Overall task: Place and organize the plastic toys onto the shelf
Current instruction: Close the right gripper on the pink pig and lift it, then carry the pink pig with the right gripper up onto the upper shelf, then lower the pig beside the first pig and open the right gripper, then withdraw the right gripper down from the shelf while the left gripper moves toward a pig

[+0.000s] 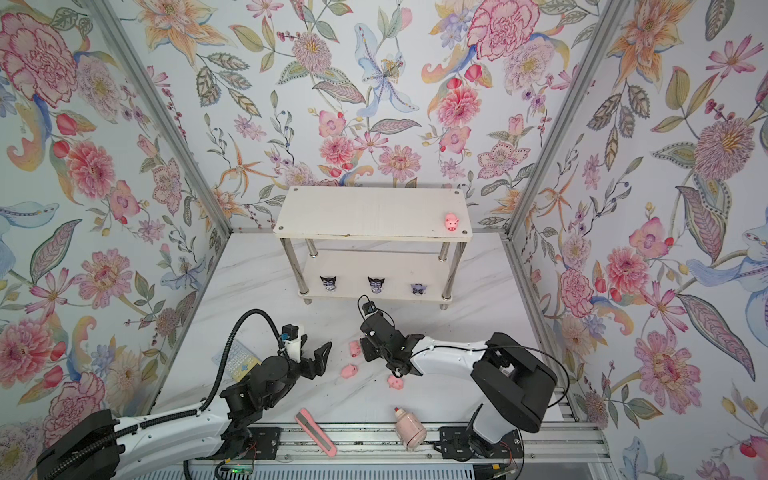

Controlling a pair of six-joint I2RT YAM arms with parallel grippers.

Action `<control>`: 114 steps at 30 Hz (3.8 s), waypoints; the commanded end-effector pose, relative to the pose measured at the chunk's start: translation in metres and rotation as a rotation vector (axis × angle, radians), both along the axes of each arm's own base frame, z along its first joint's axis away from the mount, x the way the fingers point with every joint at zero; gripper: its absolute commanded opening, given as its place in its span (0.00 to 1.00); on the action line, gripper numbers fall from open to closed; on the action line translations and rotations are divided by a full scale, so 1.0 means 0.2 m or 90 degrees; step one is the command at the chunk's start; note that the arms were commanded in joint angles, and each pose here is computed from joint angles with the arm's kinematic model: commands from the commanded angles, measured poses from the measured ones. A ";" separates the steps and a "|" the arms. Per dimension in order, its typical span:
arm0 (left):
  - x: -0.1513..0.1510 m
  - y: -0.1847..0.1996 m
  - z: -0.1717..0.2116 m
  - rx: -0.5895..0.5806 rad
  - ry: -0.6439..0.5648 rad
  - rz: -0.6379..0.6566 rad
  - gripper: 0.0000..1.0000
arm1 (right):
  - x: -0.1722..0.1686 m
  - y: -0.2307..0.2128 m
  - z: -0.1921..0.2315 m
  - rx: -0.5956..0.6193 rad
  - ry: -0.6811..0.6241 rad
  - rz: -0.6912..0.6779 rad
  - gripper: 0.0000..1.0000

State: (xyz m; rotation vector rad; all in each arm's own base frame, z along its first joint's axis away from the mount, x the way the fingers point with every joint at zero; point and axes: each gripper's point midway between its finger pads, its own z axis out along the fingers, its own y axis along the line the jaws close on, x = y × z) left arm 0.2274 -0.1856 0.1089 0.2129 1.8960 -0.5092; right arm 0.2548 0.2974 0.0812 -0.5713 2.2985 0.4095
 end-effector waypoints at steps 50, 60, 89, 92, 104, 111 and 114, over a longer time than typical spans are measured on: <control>-0.01 0.06 -0.01 -0.003 -0.008 0.010 0.88 | 0.70 -0.58 1.50 -0.003 -0.178 0.003 0.10; -0.01 0.05 -0.01 -0.006 -0.008 0.011 0.88 | 0.74 -0.59 1.47 -0.014 -0.174 -0.004 0.23; -0.01 0.05 -0.02 -0.005 -0.004 0.011 0.88 | 0.60 -0.60 1.67 -0.010 -0.239 -0.039 0.66; -0.01 0.05 -0.01 -0.007 -0.005 0.010 0.88 | 0.53 -0.62 1.74 -0.012 -0.266 -0.054 0.68; -0.01 0.04 -0.01 -0.009 -0.001 0.004 0.87 | 0.19 -0.46 1.50 0.031 -0.207 0.015 0.00; -0.01 0.02 -0.03 -0.005 0.007 -0.009 0.77 | -0.09 -0.16 0.83 0.003 -0.039 0.159 0.00; -0.01 0.00 -0.03 -0.013 0.007 -0.017 0.76 | -0.18 -0.08 0.60 0.011 0.020 0.187 0.00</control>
